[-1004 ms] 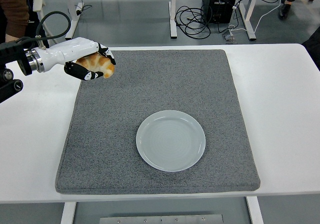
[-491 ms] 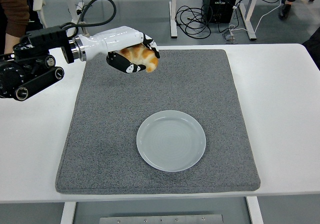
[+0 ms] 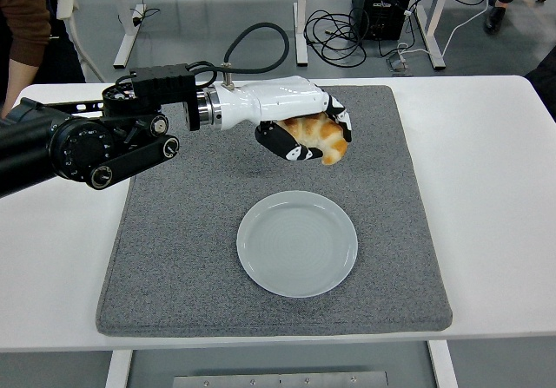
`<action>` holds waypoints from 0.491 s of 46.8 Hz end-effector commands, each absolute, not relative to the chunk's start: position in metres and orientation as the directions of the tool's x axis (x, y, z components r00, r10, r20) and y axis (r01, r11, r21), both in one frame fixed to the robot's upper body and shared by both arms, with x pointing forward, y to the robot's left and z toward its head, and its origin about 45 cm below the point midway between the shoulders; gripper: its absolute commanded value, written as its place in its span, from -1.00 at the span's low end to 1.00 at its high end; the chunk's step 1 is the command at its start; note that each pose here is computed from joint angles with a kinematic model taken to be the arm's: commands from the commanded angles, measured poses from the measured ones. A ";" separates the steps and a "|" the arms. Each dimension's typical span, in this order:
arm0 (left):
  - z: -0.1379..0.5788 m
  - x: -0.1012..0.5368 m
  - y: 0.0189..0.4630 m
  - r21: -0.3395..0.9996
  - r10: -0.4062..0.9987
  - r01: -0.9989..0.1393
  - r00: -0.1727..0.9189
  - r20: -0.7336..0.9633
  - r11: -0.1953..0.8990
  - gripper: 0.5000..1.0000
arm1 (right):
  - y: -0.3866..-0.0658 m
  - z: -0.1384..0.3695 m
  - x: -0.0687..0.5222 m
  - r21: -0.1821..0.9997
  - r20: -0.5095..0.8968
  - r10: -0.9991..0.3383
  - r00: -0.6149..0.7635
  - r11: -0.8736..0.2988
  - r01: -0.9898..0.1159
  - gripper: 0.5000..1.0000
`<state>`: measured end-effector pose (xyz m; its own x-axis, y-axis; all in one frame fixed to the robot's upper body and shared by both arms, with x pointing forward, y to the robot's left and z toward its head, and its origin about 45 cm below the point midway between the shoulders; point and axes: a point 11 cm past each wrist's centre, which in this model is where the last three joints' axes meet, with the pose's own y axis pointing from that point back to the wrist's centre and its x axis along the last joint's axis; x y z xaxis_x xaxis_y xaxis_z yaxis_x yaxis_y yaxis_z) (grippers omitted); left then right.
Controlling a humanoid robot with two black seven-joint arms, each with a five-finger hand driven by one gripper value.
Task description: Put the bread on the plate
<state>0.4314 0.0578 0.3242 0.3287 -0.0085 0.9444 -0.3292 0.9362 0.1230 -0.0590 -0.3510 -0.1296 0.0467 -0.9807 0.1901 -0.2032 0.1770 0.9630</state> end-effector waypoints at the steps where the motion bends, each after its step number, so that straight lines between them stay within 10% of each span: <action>1: 0.321 0.421 0.052 0.127 -0.022 -0.294 0.338 0.941 0.947 -1.00 | -0.351 -0.130 -0.059 0.963 0.190 -0.981 0.047 0.177 -0.203 1.00; 23: 0.259 0.392 0.082 0.201 -0.111 -0.262 0.322 0.940 0.944 -1.00 | -0.351 -0.130 -0.059 0.963 0.190 -0.981 0.047 0.177 -0.203 1.00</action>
